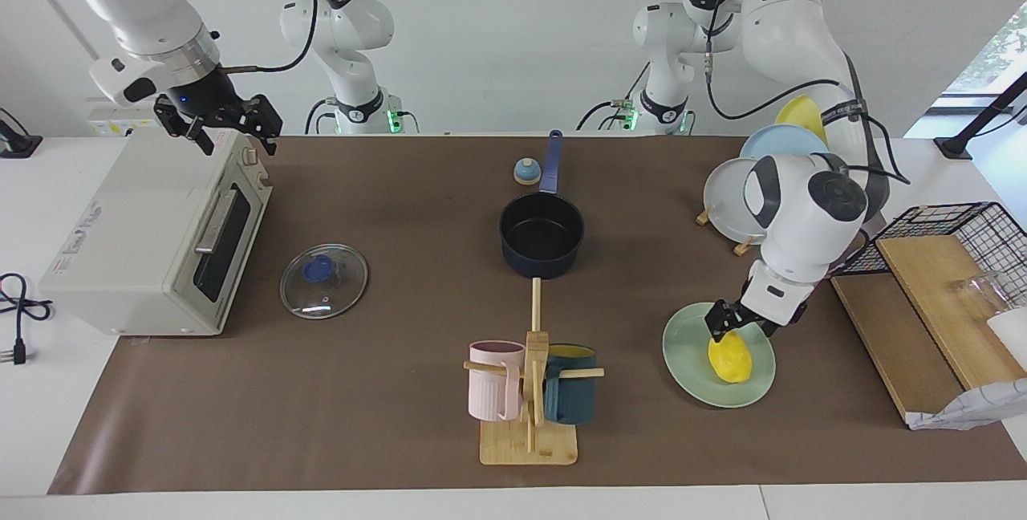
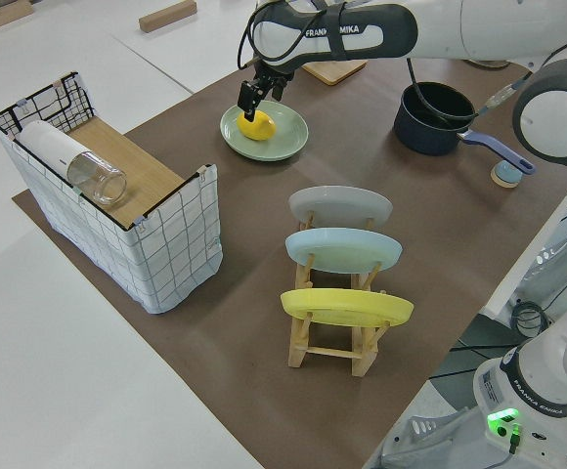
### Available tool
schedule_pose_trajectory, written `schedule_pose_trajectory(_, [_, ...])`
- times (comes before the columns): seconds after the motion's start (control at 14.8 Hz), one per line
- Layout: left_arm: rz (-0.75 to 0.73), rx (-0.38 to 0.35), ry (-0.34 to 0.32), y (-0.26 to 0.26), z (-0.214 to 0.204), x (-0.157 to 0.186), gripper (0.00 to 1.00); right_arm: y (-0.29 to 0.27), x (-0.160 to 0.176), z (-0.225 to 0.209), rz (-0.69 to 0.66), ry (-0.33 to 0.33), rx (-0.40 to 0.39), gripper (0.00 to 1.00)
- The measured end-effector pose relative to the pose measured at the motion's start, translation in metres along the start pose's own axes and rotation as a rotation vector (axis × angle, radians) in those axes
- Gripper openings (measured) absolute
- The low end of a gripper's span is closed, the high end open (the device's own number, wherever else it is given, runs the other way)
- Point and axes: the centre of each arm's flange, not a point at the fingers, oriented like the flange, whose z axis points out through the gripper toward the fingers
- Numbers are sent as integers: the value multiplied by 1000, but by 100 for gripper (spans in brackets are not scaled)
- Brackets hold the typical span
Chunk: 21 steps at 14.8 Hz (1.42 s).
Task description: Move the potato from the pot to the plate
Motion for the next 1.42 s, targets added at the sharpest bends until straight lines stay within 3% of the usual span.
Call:
schedule_pose_trajectory(0.41, [-17,6,0,-17,-166,-51,100,0,0,0,0,0,0,100])
schedule_pose_trajectory(0.68, [-32,15,-33,-32,-236,-95,100,0,0,0,0,0,0,100])
schedule_pose_trajectory(0.95, [-24,24,-89,-33,-241,-120,100,0,0,0,0,0,0,100])
schedule_pose_trajectory(1.22, [50,17,-107,-32,-226,-122,100,0,0,0,0,0,0,100])
schedule_pose_trajectory(1.42, [73,21,-161,-33,-224,-130,100,0,0,0,0,0,0,100])
